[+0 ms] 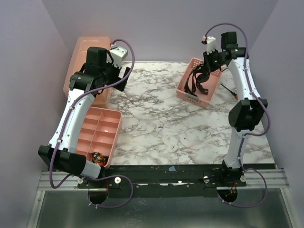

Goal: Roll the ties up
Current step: Pick up the tie from the bin, then place the tie at the center of the board.

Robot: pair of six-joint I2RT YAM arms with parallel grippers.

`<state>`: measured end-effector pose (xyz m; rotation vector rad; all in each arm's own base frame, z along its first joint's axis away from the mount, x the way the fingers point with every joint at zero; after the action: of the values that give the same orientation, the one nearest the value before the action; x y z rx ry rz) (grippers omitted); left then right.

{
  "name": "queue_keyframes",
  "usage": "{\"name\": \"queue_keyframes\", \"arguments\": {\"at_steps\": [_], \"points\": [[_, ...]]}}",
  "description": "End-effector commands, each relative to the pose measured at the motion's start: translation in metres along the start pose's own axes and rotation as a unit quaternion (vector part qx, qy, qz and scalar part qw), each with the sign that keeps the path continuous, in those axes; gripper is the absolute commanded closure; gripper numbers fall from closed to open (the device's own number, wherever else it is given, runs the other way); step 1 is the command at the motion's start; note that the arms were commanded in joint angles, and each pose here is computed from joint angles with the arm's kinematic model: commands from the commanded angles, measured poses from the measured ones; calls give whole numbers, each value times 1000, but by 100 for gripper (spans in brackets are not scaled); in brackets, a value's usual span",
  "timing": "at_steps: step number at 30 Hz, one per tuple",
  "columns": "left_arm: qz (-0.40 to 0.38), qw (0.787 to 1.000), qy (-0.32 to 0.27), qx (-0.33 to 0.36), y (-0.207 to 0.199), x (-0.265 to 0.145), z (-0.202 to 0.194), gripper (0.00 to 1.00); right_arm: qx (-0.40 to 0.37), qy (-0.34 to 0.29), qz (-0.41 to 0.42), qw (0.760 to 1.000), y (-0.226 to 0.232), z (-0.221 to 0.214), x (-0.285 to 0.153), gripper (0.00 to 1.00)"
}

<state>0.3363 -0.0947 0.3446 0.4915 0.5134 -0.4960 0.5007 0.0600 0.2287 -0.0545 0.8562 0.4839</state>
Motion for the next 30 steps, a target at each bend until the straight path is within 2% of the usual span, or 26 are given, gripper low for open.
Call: {"name": "queue_keyframes", "arguments": {"at_steps": [1, 10, 14, 18, 19, 21, 23, 25, 28, 30], "points": [[-3, 1000, -10, -5, 6, 8, 16, 2, -52, -100, 84, 990, 67, 42, -100, 99], [-18, 1000, -21, -10, 7, 10, 30, 1, -104, -184, 163, 964, 147, 54, -193, 99], [-18, 1000, -18, -9, 6, 8, 27, 1, -119, -146, 180, 965, 163, 24, -181, 99], [-21, 1000, -16, -3, 2, 4, 20, 2, -109, -56, 188, 975, 153, -30, -142, 95], [-23, 1000, -17, 0, 1, 3, 19, 2, -108, -30, 188, 976, 151, -45, -134, 83], [-25, 1000, -15, 5, -1, 0, 15, 2, -104, 19, 178, 978, 143, -76, -119, 50], [-24, 1000, -13, 9, -3, -2, 9, 1, -84, 66, 161, 981, 136, -105, -108, 28], [-21, 1000, -12, 11, -5, -4, 4, 2, -68, 83, 149, 983, 131, -121, -105, 20], [-22, 1000, -13, 13, -8, -7, -1, 1, -27, 93, 126, 987, 119, -131, -95, 19], [-23, 1000, -13, 14, -10, -9, -4, 1, -4, 112, 79, 991, 101, -138, -81, 21]]}}
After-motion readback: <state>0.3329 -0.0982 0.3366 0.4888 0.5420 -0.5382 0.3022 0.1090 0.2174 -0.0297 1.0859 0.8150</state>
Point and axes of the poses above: each gripper's point midway between its finger pads, its own x axis out along the fingers, its own y axis along the line the jaws close on, z = x × y, the point moved 4 cm from there along -x, back along the fingers, and after that the axes turned 13 degrees about x, right-handed, at the moved point
